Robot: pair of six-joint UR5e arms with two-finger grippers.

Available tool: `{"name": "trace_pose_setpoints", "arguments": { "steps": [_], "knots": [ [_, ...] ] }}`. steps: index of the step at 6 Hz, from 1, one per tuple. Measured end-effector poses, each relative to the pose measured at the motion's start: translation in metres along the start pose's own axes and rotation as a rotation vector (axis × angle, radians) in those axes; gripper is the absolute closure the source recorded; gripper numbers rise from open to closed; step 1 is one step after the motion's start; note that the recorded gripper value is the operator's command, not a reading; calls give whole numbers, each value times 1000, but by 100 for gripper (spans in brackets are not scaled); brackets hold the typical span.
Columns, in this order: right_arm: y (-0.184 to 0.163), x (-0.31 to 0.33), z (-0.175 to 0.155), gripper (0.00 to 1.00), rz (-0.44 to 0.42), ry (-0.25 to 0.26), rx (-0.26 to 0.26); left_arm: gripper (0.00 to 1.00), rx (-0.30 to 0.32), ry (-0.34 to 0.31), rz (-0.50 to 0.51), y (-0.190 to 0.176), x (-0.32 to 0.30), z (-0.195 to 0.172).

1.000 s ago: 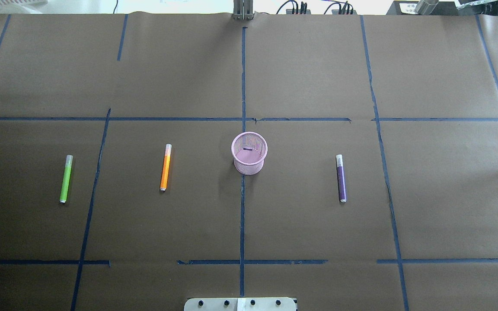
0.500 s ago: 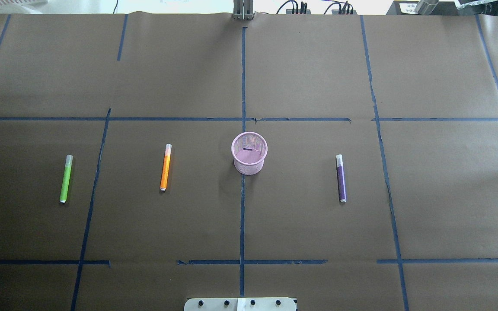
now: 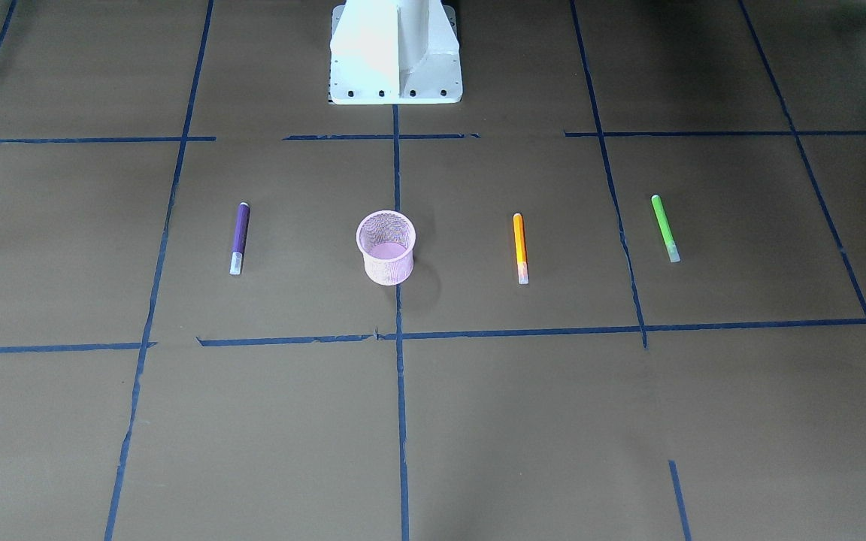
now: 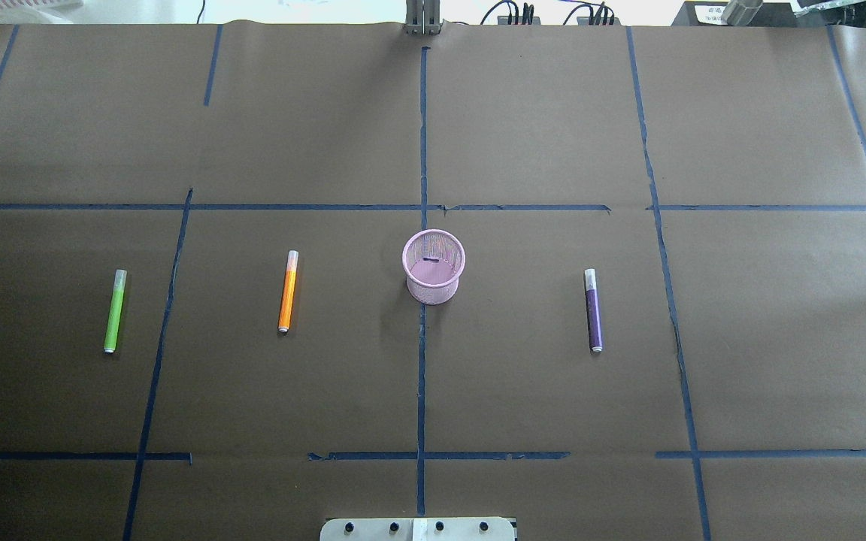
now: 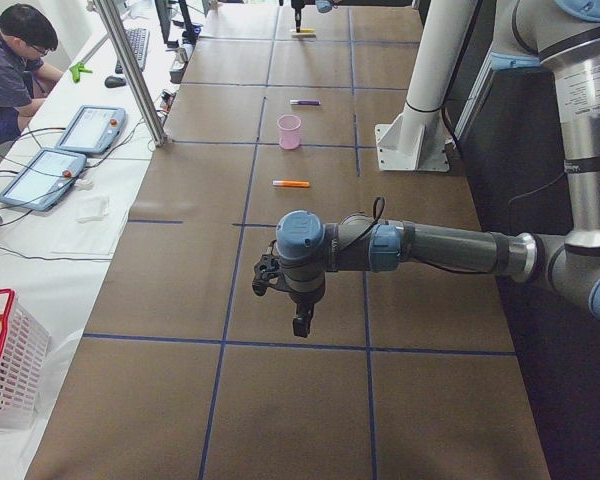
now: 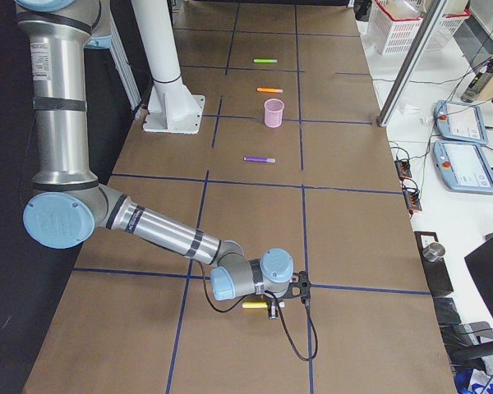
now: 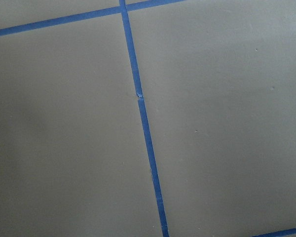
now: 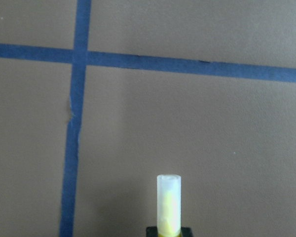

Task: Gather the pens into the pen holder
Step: 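Grasp the yellow marker with the right gripper and lift it, then carry the yellow marker over the pink cup and lower it in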

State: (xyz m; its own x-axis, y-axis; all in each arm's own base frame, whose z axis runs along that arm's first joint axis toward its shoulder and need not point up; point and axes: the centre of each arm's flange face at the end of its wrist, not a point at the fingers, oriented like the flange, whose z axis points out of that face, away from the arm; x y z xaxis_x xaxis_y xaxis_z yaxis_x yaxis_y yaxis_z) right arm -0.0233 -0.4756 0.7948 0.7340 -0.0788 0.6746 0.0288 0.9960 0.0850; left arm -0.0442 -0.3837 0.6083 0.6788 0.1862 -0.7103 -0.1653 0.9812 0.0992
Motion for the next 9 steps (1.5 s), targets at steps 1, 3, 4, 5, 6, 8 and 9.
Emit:
{"name": "trace_pose_setpoints", "arguments": {
  "steps": [1,3,4,5,6,8,9],
  "knots": [
    [-7,-12,-12,98,-24,-16,25,0,2,0,2,0,1,-1],
    [-29,-53,-51,96,-90,-60,102,0,21,-4,23,-4,11,-10],
    [-42,-79,-76,96,-131,-74,152,0,42,-6,46,-15,19,-18],
    [-56,-106,-103,97,-133,-91,203,0,79,-12,87,-41,32,-33],
    [-66,-136,-129,98,-117,-116,252,0,116,-17,130,-64,46,-48],
    [-96,-230,-176,100,-101,-197,333,0,143,-13,182,-91,74,-52],
    [-109,-285,-195,100,-83,-240,368,0,147,-1,156,-100,91,-43]
  ]
}}
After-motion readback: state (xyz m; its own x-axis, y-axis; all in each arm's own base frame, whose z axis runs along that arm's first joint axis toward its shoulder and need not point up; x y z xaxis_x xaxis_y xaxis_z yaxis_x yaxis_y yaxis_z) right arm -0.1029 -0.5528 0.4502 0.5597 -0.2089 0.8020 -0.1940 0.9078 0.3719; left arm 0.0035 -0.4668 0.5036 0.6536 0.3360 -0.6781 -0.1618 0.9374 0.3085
